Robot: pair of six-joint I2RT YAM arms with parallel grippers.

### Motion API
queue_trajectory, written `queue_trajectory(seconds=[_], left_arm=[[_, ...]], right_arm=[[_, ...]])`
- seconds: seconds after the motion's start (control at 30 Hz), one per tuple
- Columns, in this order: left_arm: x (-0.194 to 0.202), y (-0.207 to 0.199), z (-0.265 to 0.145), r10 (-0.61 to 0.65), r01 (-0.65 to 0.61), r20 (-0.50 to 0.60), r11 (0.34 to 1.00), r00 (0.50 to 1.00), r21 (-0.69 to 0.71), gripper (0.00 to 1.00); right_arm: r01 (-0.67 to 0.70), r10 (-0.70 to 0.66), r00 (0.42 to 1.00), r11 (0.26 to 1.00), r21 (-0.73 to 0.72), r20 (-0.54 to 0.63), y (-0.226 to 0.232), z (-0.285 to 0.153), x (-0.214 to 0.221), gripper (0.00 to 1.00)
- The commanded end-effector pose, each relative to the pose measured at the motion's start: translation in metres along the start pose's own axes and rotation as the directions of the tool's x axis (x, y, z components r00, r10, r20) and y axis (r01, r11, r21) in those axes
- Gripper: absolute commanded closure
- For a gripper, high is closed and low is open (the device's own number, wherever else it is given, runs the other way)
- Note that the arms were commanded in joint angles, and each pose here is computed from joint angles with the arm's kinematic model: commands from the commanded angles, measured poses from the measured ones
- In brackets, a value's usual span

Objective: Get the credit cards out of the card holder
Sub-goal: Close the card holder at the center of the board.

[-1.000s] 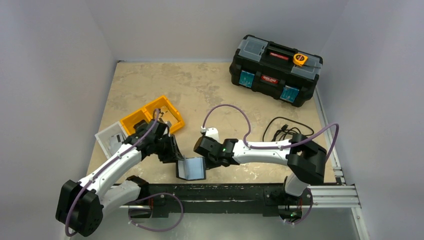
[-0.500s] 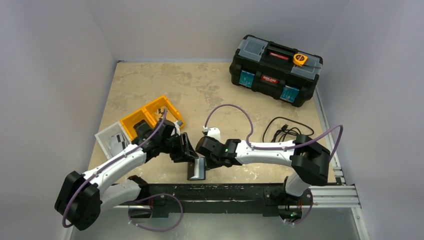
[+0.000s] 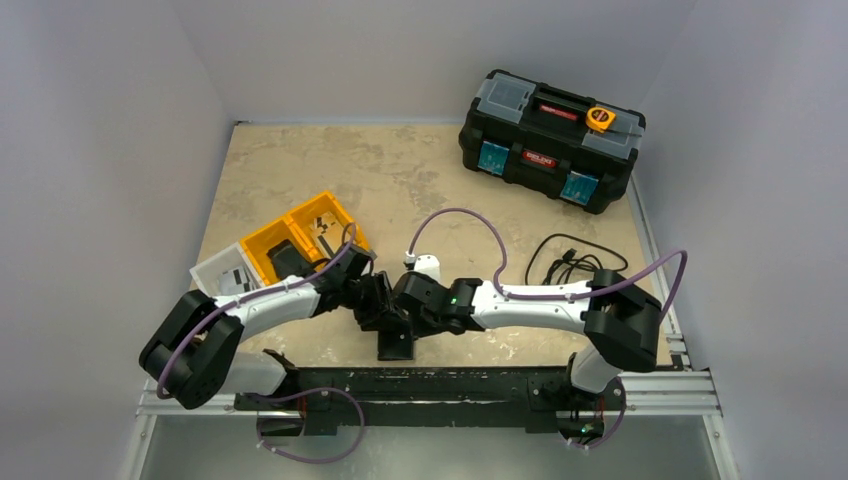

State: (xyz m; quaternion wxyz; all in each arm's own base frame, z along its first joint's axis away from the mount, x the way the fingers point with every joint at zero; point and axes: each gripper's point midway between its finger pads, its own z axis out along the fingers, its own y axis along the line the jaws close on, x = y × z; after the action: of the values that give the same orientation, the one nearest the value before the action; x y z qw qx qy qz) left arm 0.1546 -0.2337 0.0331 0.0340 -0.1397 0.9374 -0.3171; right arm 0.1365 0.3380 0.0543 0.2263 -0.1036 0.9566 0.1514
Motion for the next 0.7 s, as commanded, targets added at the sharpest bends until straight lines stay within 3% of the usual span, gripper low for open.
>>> queue_trajectory(seconds=[0.0,0.43,0.67], left_arm=[[-0.007,0.019,0.011,-0.024,0.028,0.051,0.996,0.998,-0.085,0.52],[-0.009,0.011,0.005,0.019,-0.015,0.047,0.997,0.999,-0.079,0.47],[-0.020,-0.020,-0.018,0.095,-0.092,0.084,0.995,0.992,-0.040,0.33]], right_arm=[[-0.021,0.025,0.999,0.994,-0.111,0.032,0.031,-0.004,-0.011,1.00],[-0.088,0.071,0.993,0.977,-0.194,-0.091,0.044,0.031,0.027,0.97],[-0.097,0.082,0.991,0.984,-0.147,-0.105,0.031,0.038,0.036,0.91]])
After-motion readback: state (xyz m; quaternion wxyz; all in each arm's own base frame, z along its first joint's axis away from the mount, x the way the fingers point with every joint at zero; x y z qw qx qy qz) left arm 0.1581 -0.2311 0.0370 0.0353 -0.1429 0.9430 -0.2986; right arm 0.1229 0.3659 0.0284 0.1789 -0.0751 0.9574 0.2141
